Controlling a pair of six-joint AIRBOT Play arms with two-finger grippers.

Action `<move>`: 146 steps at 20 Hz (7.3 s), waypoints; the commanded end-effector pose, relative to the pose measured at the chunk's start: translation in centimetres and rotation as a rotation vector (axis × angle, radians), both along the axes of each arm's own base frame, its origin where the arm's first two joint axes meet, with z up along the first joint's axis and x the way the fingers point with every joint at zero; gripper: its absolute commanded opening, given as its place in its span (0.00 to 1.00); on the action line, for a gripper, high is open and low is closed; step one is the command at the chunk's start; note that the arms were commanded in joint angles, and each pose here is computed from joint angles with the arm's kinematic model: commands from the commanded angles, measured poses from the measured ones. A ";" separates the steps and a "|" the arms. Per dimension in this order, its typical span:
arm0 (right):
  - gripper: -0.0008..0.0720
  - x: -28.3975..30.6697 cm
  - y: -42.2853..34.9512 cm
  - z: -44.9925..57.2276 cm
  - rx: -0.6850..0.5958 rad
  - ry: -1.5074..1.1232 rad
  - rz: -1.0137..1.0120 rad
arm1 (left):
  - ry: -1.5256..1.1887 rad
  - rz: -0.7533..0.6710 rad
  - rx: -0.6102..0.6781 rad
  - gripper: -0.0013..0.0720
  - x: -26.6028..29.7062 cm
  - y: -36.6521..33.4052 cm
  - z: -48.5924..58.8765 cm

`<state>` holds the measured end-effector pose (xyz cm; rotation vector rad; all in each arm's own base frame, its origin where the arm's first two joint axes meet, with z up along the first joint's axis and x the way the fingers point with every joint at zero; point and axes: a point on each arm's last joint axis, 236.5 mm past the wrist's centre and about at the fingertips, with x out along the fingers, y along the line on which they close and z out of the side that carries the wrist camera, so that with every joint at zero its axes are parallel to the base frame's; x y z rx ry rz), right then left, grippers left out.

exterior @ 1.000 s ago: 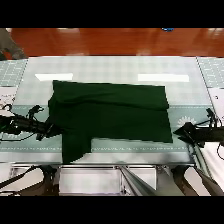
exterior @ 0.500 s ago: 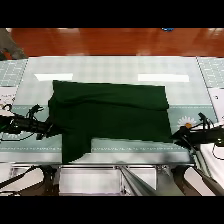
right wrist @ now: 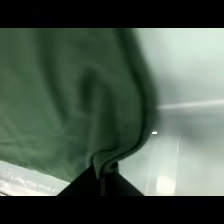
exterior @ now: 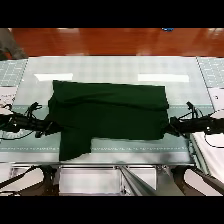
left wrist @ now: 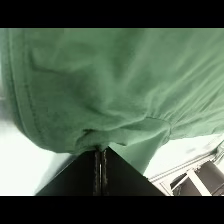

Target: Fold the shirts.

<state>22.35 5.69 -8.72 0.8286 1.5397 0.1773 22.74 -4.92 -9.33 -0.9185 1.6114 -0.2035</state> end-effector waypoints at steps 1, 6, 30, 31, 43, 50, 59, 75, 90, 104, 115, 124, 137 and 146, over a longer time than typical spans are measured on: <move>0.04 1.1 -0.9 3.0 -0.036 -0.079 0.052 | -0.033 -0.019 -0.003 0.04 1.2 0.4 1.4; 0.04 4.8 -2.1 6.6 -0.066 -0.210 0.030 | -0.186 0.034 -0.030 0.04 6.5 0.8 5.4; 0.04 23.2 -4.4 2.4 -0.004 -0.286 -0.049 | -0.371 0.031 0.018 0.04 28.7 0.2 3.5; 0.04 23.5 -4.3 2.2 -0.012 -0.290 -0.051 | -0.364 0.024 0.015 0.04 28.6 -0.1 3.1; 0.58 16.6 -18.1 13.7 -0.246 -0.393 -0.229 | -0.654 0.016 0.263 0.71 24.0 10.5 18.3; 0.59 13.7 -16.2 3.5 -0.139 -0.319 -0.496 | -0.702 0.161 0.036 0.71 12.2 -1.3 13.0; 0.59 18.2 -6.9 0.0 0.101 -0.216 -0.217 | -0.597 0.085 -0.016 0.71 10.1 -4.1 9.9; 0.04 22.0 -1.1 7.6 -0.037 -0.366 0.128 | -0.605 -0.047 -0.212 0.04 8.3 -8.9 14.3; 0.04 7.5 0.7 23.9 -0.205 -0.610 0.136 | -0.521 -0.773 0.013 0.04 11.7 -38.6 6.0; 0.04 7.2 3.2 25.6 -0.097 -0.643 0.133 | -0.497 -0.713 -0.005 0.04 14.9 -35.9 10.1; 0.04 16.8 27.6 19.2 0.216 -0.612 0.300 | -0.767 -0.347 0.234 0.04 11.3 -10.5 19.0; 0.04 19.6 38.3 10.6 0.329 -0.428 0.354 | -0.684 -0.250 0.269 0.04 6.5 -6.8 14.0; 0.55 17.9 20.5 18.2 0.143 -0.364 0.527 | -0.768 0.011 0.403 0.04 11.8 2.6 19.2; 0.59 7.9 2.1 9.3 -0.404 -0.348 0.000 | -0.649 -0.047 0.211 0.04 8.3 -3.1 13.1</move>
